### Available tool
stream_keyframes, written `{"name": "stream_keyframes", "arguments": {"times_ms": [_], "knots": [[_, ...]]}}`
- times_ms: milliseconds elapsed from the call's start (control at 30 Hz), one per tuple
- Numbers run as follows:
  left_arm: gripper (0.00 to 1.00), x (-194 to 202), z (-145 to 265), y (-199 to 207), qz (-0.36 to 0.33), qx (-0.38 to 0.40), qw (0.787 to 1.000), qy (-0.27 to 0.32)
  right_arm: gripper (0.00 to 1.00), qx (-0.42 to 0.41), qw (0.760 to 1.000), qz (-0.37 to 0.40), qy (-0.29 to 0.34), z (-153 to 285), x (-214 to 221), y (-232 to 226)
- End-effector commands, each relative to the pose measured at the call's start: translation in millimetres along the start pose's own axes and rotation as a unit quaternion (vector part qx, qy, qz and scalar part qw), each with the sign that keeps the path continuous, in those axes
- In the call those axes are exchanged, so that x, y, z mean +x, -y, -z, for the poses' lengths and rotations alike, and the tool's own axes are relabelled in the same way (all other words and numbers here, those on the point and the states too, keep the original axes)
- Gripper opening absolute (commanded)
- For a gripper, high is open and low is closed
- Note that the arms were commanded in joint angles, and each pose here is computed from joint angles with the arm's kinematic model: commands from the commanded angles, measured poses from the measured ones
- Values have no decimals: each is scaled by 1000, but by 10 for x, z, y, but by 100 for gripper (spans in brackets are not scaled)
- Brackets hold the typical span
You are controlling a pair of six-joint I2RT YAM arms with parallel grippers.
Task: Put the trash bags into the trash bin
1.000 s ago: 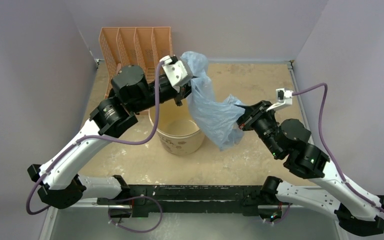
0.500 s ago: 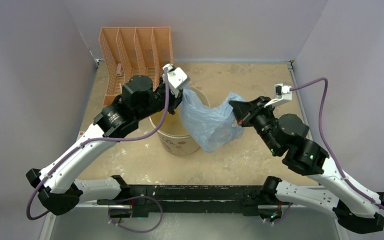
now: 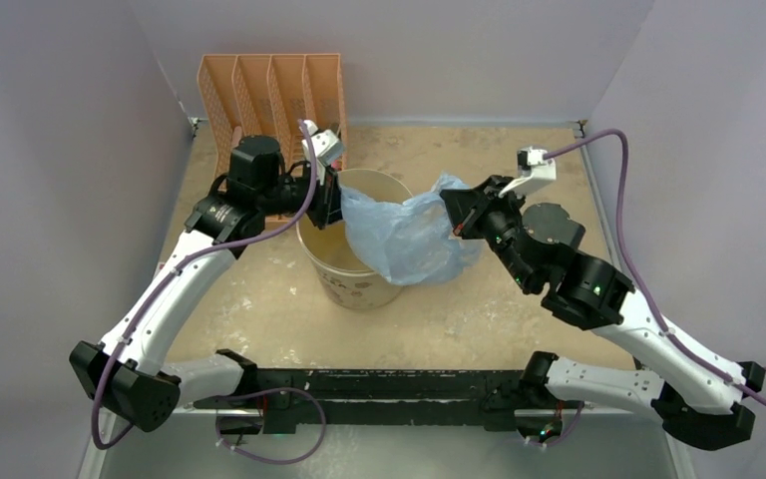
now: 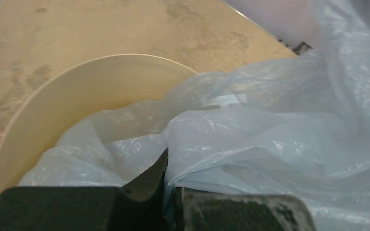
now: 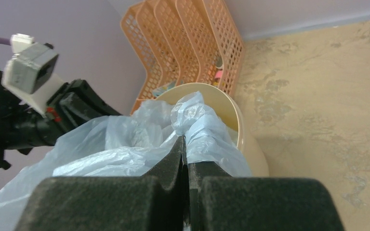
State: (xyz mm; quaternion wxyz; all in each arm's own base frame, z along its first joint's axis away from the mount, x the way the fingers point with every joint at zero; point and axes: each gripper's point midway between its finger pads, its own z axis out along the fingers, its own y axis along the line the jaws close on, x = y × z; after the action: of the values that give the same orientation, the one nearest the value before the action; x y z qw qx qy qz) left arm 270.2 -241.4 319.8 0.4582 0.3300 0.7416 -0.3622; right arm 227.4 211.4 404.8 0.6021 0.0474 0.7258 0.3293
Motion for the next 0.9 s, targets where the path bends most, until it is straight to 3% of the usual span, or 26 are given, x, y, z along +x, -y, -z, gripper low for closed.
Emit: {"name": "stream_keyframes", "arguments": {"times_ms": [0, 133, 467, 567, 633, 867], "knots": [[0, -65, 121, 543, 12, 149, 989, 9, 0, 7, 999, 8, 32, 28, -274, -48], [0, 125, 17, 423, 41, 136, 990, -10, 0, -11, 999, 7, 31, -4, -290, -148], [0, 191, -56, -38, 78, 48, 996, 19, 0, -15, 999, 6, 46, 36, -456, -203], [30, 13, 101, 35, 56, 35, 997, 45, 0, -9, 999, 16, 43, -14, -454, -219], [42, -51, 203, 5, 36, 6, 998, 60, 0, 16, 998, 8, 53, -53, -487, -160], [63, 33, 386, 8, 21, -30, 998, 45, 0, 8, 997, 0, 73, -173, -484, -223]]}}
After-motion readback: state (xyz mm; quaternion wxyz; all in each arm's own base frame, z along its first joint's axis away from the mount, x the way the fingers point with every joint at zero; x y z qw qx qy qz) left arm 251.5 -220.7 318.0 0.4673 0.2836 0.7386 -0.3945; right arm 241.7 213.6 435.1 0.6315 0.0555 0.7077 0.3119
